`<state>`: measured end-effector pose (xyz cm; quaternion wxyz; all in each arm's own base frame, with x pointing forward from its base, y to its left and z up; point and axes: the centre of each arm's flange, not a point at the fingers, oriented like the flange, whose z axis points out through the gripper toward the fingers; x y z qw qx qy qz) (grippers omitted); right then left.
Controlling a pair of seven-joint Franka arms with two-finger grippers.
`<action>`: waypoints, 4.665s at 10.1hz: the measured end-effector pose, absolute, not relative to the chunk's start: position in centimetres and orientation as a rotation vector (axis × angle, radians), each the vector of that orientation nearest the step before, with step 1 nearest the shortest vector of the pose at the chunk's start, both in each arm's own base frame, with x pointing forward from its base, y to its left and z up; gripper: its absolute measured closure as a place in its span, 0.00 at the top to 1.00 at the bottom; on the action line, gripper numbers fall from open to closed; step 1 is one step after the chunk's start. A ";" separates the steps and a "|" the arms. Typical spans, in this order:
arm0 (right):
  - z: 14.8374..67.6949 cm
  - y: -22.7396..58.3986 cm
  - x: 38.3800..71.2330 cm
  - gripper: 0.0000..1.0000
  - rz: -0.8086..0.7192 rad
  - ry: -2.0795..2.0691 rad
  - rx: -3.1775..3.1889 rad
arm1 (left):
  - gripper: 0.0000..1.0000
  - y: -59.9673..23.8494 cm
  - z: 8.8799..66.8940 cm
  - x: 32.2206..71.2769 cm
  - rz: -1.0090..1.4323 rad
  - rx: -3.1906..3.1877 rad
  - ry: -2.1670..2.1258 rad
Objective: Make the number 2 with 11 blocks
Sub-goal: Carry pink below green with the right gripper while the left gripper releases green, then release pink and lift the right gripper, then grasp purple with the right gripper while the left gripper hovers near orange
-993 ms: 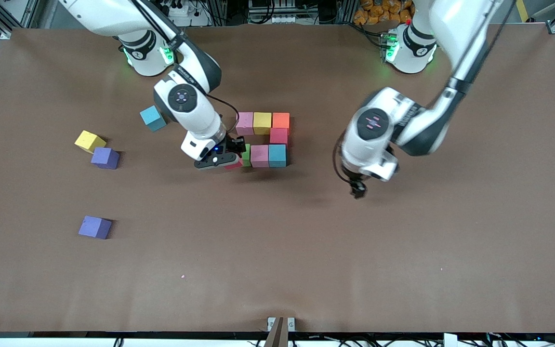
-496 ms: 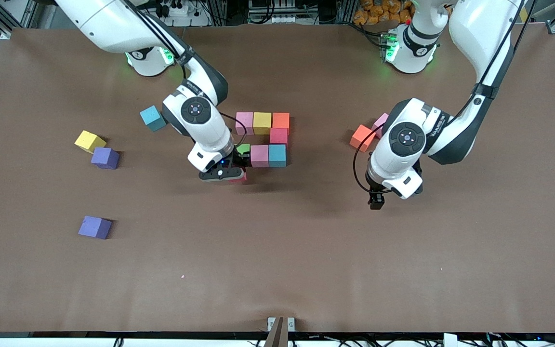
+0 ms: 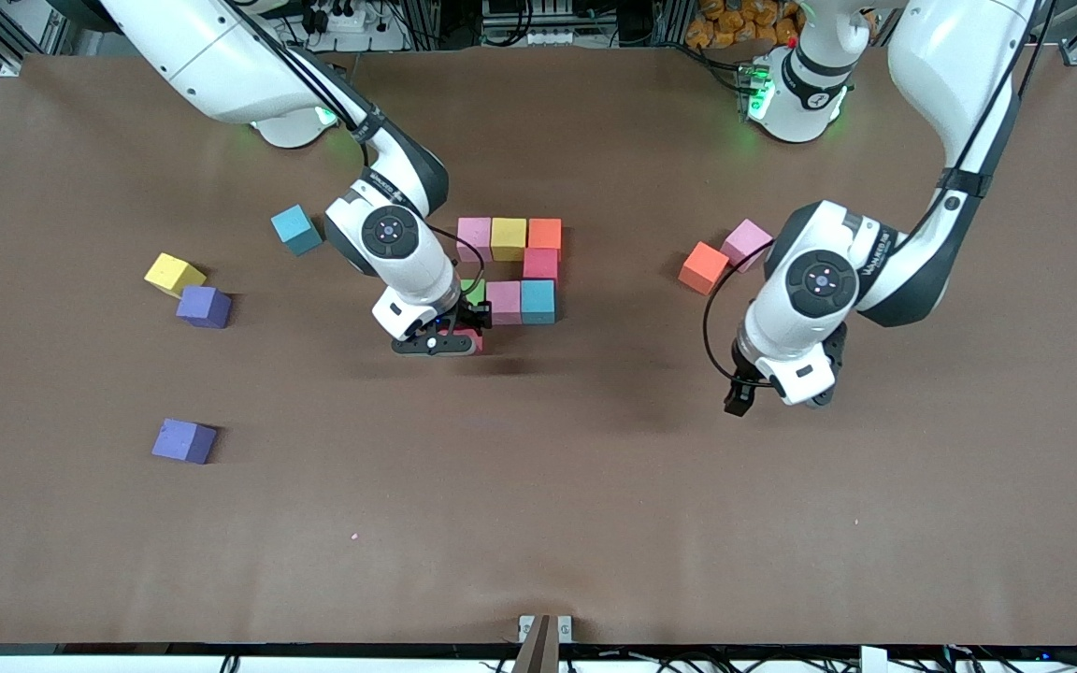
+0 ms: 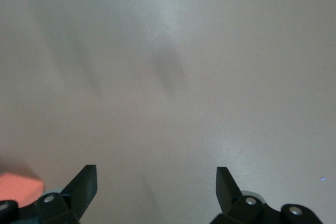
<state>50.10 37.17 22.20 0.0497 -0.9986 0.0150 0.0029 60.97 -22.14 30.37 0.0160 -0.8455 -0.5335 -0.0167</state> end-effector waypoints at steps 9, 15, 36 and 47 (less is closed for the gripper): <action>19.2 37.9 49.5 0.61 0.058 0.078 -3.059 | 1.00 -19.0 32.8 62.2 -0.029 -2.922 -0.918; 23.1 36.8 52.9 1.00 -0.001 0.126 -3.097 | 1.00 -16.1 40.5 63.7 0.050 -2.979 -0.315; 22.8 -7.7 70.6 1.00 0.017 -1.791 -2.630 | 1.00 -8.5 52.9 62.3 0.105 -3.140 -0.158; 19.5 -9.4 69.6 0.98 0.164 -1.763 -2.575 | 1.00 -4.7 53.5 62.6 0.053 -3.069 -0.244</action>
